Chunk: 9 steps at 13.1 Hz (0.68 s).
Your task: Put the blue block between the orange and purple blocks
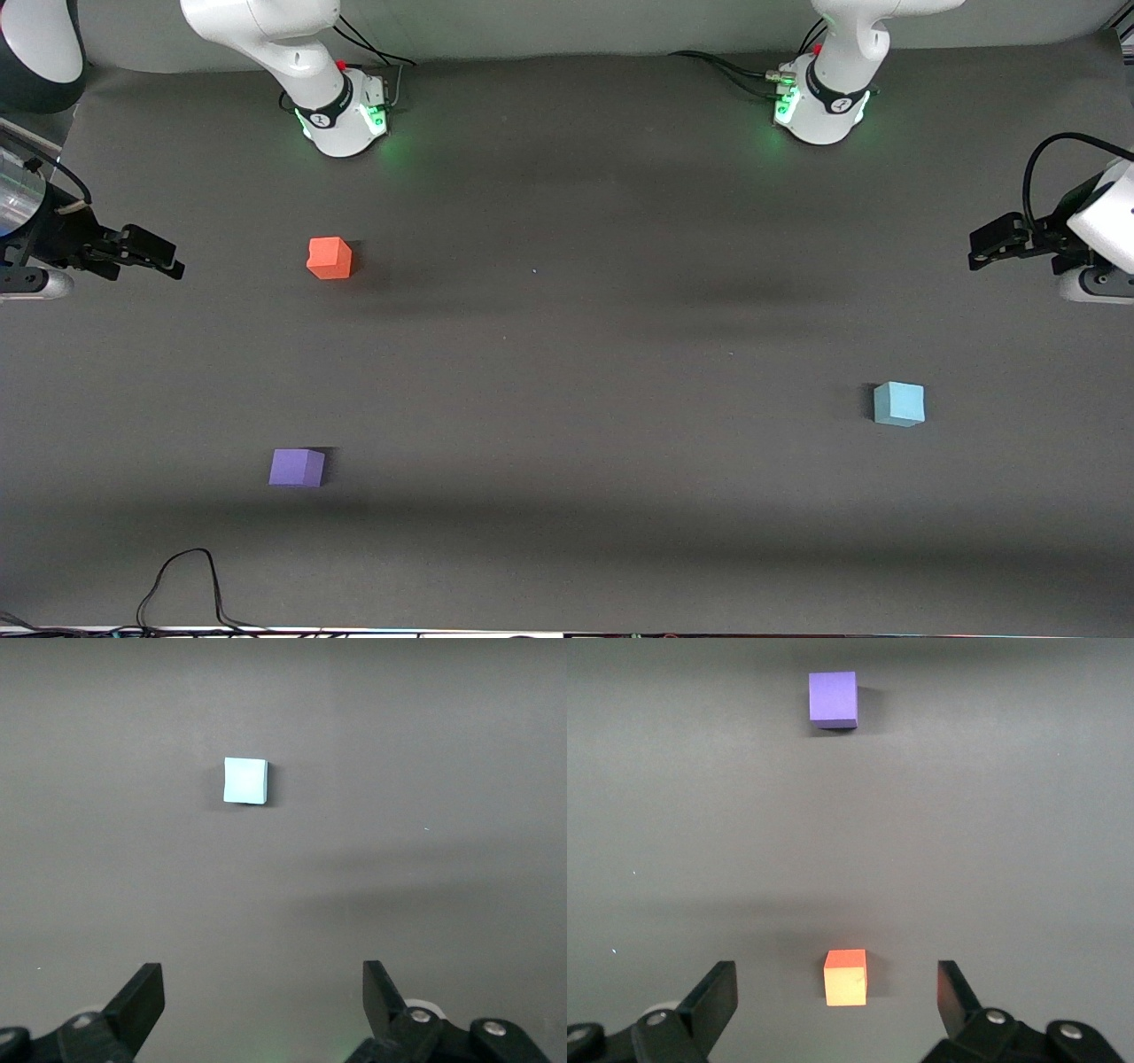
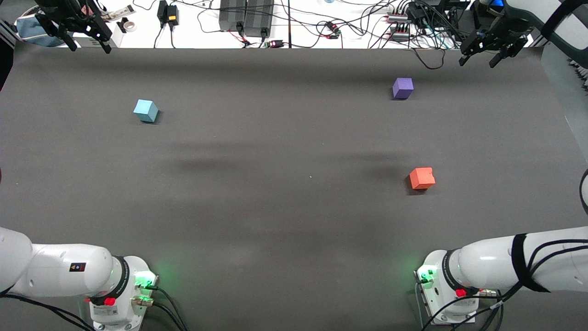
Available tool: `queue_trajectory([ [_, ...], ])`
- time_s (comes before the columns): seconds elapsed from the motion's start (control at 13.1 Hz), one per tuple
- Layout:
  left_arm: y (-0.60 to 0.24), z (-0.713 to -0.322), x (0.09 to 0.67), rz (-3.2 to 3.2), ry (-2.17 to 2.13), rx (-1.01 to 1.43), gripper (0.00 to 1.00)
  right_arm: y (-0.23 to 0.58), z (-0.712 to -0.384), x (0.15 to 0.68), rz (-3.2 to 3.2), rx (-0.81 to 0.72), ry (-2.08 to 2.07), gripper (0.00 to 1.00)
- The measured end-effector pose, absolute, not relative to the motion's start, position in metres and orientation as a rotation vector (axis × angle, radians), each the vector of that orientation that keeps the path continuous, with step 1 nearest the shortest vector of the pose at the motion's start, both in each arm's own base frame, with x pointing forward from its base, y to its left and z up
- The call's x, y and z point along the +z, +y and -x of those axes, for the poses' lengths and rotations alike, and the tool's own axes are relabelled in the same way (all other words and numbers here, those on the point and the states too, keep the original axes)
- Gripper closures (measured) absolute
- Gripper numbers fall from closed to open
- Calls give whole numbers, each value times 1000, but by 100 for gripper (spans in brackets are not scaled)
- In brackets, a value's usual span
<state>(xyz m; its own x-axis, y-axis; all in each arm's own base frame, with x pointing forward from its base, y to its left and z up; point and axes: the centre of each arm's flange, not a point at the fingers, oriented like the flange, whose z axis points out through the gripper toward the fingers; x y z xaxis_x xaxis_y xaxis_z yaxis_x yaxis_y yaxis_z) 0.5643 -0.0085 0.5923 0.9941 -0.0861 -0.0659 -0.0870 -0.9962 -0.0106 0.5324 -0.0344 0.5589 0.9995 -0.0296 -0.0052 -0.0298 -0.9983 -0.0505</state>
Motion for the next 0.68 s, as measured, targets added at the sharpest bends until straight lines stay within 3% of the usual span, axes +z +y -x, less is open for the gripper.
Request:
queue_trajectory([
  [0.68,-7,-564,591,3124,132,112,0,-28,-534,555,3128,24,-20,0],
])
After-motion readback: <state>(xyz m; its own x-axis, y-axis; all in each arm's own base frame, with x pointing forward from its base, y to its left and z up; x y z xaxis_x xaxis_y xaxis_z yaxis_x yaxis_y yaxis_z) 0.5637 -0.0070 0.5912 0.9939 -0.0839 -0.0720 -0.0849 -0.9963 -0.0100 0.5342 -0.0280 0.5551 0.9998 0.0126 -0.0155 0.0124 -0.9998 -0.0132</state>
